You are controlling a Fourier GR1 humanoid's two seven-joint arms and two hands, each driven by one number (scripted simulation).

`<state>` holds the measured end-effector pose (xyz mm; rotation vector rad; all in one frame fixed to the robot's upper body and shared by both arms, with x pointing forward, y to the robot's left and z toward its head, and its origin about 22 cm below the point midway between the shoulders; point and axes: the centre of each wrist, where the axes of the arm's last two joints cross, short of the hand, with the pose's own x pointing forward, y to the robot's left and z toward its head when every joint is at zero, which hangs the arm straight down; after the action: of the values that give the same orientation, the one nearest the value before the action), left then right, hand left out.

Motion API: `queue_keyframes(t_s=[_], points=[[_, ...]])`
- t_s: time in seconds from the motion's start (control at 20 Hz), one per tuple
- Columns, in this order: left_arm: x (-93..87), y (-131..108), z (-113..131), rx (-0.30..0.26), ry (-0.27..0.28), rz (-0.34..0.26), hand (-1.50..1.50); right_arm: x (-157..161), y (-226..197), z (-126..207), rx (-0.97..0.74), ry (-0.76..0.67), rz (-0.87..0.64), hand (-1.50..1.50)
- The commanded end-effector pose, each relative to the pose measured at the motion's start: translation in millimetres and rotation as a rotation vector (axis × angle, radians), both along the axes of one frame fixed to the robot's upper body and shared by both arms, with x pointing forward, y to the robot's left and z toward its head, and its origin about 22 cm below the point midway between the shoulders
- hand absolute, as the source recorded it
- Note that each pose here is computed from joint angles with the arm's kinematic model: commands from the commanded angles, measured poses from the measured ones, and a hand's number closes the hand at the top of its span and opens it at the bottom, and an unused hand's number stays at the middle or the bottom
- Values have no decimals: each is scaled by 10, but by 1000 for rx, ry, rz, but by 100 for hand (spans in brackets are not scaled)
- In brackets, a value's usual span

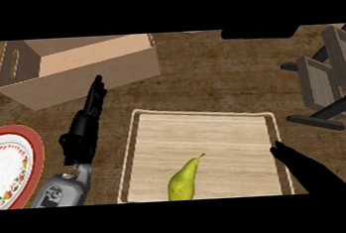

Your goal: Pick the pear from the tray and place it in the tiered basket

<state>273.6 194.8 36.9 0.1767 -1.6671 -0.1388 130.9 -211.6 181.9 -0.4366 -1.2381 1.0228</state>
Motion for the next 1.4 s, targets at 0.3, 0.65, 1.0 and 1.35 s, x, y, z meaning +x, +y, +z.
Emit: queue_keyframes(t_s=[0.3, 0.65, 1.0, 1.35], points=[[61, -16, -64, -10, 16, 15, 0, -119, 510, 180, -157, 20, 6, -150], [-41, 89, -40, -3, 17, 26, 0, 22, 791, 77, -244, -9, -12, -150], [-17, 127, -170, -2, 16, 47, 0, 4, 976, -23, -313, -24, 56, -150], [-3, -24, -185, -11, 11, 34, 0, 112, 1274, -95, -388, -107, 88, -150]])
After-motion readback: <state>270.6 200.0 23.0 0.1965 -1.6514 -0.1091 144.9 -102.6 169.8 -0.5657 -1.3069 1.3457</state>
